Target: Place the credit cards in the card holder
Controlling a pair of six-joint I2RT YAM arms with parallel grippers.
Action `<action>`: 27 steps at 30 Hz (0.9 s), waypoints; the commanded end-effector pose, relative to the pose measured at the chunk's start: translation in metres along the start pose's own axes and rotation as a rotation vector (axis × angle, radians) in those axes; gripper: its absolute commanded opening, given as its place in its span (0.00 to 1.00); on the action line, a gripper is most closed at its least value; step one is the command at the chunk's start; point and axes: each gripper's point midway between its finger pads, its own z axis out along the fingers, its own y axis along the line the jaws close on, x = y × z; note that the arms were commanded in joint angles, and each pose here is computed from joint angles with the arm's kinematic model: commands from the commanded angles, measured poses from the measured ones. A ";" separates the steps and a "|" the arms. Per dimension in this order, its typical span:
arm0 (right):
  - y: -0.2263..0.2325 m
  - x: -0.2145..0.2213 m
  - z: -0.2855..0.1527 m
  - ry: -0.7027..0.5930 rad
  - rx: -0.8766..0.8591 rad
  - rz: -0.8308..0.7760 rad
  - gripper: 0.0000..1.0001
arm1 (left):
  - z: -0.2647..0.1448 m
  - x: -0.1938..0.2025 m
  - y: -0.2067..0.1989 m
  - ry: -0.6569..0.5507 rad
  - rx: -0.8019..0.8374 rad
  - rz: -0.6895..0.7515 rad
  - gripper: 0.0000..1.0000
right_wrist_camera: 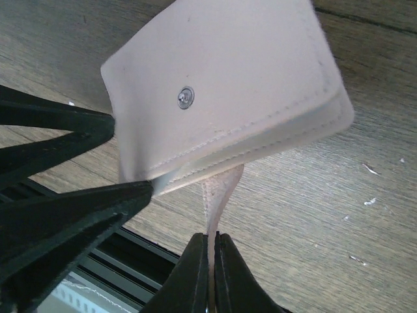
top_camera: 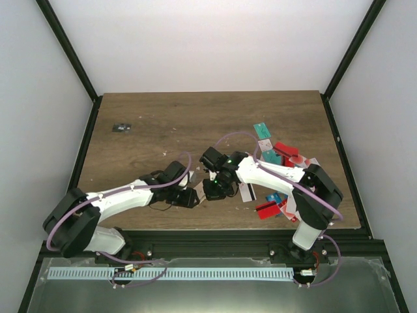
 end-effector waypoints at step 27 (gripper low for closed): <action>-0.034 0.030 -0.012 -0.016 0.060 0.051 0.01 | -0.022 -0.055 0.028 -0.138 -0.058 -0.167 0.43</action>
